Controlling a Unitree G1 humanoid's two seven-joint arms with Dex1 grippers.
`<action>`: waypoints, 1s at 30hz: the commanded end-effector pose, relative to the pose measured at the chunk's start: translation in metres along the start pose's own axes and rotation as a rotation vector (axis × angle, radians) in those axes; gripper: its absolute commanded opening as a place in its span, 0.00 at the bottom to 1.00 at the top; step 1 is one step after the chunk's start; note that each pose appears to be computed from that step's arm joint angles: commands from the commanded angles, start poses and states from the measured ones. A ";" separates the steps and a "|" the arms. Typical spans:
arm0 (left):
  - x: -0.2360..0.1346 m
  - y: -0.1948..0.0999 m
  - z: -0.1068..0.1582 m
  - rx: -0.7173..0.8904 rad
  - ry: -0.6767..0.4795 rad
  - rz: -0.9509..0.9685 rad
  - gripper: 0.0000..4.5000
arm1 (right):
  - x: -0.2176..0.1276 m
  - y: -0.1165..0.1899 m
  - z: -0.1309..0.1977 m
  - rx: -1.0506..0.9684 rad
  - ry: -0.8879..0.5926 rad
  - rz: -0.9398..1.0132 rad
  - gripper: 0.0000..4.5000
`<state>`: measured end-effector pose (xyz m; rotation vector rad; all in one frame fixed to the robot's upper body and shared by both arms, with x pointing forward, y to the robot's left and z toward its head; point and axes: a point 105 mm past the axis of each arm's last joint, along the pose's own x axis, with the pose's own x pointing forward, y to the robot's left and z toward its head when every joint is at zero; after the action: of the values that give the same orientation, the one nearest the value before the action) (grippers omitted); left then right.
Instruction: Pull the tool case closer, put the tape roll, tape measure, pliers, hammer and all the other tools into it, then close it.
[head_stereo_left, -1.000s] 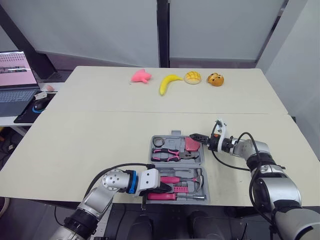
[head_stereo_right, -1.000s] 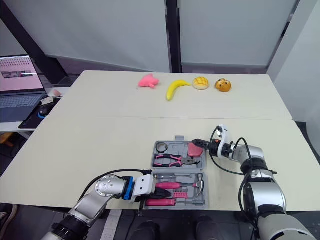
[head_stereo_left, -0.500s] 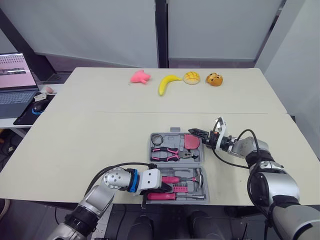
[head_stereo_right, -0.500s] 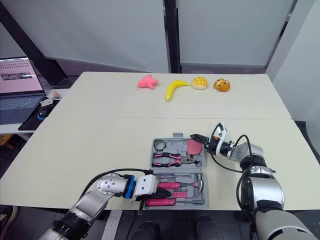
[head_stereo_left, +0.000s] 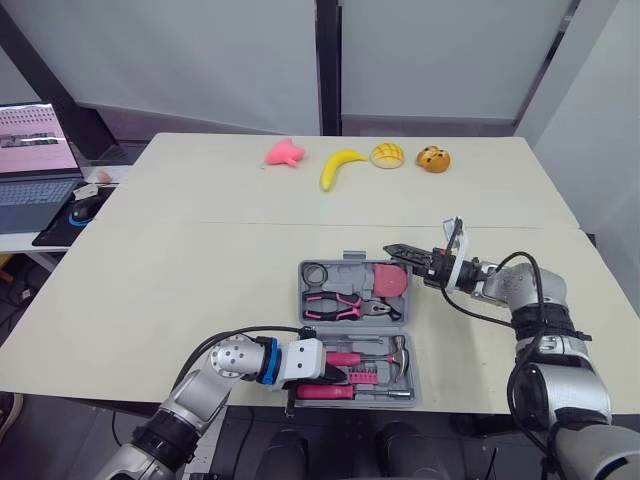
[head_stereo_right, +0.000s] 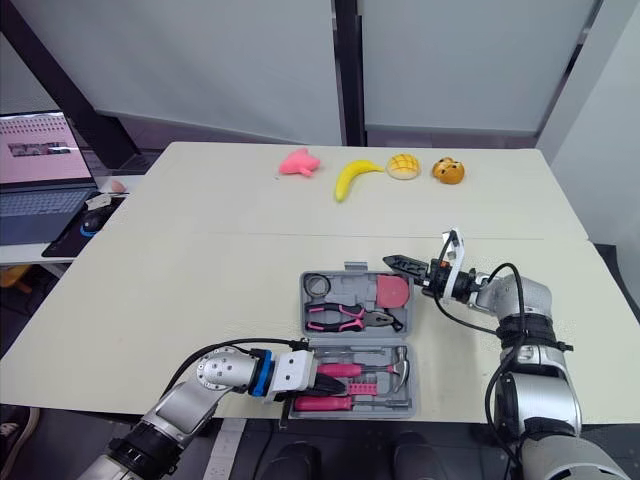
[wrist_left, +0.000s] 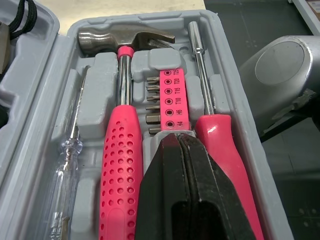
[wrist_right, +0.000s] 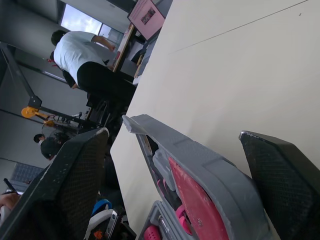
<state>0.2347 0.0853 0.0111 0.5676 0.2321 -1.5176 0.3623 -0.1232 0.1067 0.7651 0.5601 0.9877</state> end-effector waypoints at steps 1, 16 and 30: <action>-0.012 0.004 -0.015 -0.042 0.040 0.065 0.00 | -0.002 0.019 0.010 -0.036 -0.019 0.061 0.99; -0.080 0.003 0.024 0.087 -0.068 0.196 0.00 | -0.014 0.055 0.002 -0.075 0.050 0.142 0.99; -0.198 0.014 -0.034 -0.031 0.174 0.525 0.00 | -0.062 0.118 -0.065 -0.166 0.368 0.248 0.99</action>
<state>0.2331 0.2656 0.0684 0.6309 0.2721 -1.0147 0.2407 -0.1223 0.1508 0.5536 0.7227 1.3155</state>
